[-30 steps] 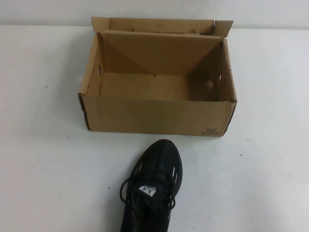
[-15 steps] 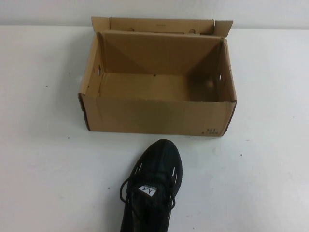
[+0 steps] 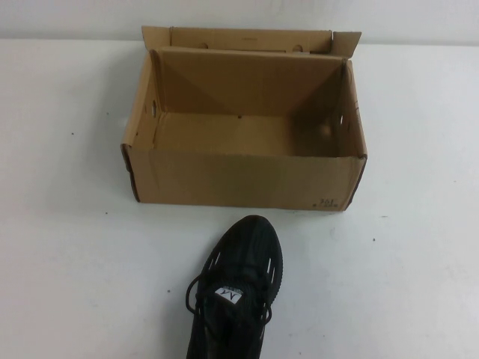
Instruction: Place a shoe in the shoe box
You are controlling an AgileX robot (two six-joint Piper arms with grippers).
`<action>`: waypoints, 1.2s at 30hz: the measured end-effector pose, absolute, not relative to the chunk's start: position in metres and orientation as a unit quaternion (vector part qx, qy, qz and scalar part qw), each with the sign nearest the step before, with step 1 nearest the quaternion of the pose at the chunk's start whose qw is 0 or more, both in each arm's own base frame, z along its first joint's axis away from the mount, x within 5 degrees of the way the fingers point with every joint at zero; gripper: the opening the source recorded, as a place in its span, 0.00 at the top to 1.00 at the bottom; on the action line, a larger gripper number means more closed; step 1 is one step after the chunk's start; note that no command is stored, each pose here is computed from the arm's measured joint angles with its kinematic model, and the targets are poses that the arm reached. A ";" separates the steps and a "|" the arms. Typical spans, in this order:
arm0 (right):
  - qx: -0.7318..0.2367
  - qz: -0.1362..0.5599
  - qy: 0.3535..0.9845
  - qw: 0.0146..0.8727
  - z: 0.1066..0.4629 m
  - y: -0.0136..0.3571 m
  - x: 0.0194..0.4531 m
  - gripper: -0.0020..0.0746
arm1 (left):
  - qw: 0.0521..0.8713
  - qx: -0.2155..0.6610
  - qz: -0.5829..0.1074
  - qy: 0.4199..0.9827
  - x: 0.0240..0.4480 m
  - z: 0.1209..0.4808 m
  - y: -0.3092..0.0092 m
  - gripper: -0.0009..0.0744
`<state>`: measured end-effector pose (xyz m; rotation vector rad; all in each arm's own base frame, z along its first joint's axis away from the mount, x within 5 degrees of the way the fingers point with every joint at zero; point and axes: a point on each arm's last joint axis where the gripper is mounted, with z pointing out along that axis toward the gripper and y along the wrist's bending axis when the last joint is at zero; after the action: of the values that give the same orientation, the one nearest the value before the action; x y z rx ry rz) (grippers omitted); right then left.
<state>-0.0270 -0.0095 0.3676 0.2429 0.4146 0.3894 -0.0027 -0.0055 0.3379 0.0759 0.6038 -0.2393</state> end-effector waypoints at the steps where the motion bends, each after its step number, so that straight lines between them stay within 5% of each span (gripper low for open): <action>1: 0.121 0.205 0.206 0.949 0.379 -0.009 -0.032 1.00 | 0.950 0.037 -0.117 0.285 -0.007 0.349 -0.005 0.99; 5: 0.126 0.233 0.252 0.931 0.420 -0.006 -0.034 1.00 | 0.960 0.037 -0.117 0.252 -0.017 0.387 -0.004 0.99; 11: 0.171 0.257 0.469 0.827 0.434 0.000 0.014 1.00 | 0.947 0.035 -0.112 0.298 -0.005 0.409 -0.004 0.99; 15: 0.194 0.247 0.578 0.753 0.414 0.002 0.041 1.00 | 0.917 0.031 -0.103 0.384 0.012 0.400 -0.005 0.99; 23: 0.225 0.287 0.694 0.621 0.374 0.013 0.062 1.00 | 0.802 -0.003 -0.106 0.587 0.035 0.364 -0.004 0.99; 36: -0.070 0.380 0.787 0.480 0.376 0.061 0.123 1.00 | 0.618 -0.056 -0.109 0.776 0.038 0.317 -0.002 0.99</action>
<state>0.1228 0.0613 0.3763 -0.1709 1.9207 0.9281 0.0378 -0.0021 0.3167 -0.1293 1.7861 -0.2506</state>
